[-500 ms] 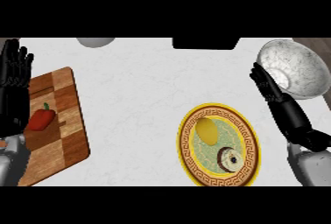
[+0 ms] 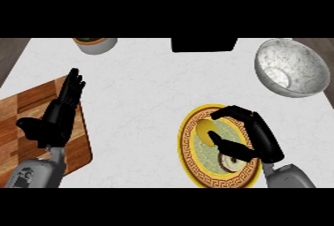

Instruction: Pick the lemon from the plate and place it in the bowl

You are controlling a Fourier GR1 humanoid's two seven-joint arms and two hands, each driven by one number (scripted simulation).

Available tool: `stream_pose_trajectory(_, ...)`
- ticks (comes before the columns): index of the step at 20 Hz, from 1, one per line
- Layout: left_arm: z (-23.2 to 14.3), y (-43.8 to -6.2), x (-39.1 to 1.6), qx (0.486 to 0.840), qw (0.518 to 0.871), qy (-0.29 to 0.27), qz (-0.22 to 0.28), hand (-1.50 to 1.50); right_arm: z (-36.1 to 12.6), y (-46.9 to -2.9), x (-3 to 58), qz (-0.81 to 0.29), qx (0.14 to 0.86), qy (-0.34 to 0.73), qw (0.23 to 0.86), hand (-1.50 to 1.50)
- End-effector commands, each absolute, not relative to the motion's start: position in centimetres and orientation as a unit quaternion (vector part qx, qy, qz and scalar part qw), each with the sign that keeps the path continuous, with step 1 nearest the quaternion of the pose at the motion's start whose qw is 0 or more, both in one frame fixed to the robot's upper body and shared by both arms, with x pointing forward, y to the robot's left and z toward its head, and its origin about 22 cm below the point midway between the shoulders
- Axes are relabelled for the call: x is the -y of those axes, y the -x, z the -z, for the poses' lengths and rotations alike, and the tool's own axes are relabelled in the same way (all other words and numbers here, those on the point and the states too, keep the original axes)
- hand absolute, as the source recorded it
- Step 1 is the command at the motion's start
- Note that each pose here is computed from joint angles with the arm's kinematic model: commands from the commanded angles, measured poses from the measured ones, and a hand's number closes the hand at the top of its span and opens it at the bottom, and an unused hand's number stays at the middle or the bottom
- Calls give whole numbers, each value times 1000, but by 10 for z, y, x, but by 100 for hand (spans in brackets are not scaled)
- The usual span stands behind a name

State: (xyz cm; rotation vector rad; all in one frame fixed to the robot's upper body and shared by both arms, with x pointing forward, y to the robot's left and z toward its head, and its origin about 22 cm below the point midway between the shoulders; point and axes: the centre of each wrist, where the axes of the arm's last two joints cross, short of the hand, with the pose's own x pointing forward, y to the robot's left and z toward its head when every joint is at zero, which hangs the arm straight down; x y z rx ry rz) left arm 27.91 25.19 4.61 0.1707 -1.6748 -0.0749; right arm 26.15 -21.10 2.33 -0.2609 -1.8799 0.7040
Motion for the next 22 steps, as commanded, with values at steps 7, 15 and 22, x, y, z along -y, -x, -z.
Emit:
stream_pose_trajectory(7, -34, -270, -235, 711, 701, -35, 45, 0, 16, -169, 159, -154, 896, 116, 399, -150)
stream_pose_trajectory(15, -35, -265, -226, 711, 701, -18, 48, 0, -37, -164, 176, -193, 838, 248, 447, -150)
stream_pose_trajectory(22, -44, -280, -216, 710, 701, -27, 55, 0, -73, -177, 168, -249, 763, 249, 542, -150)
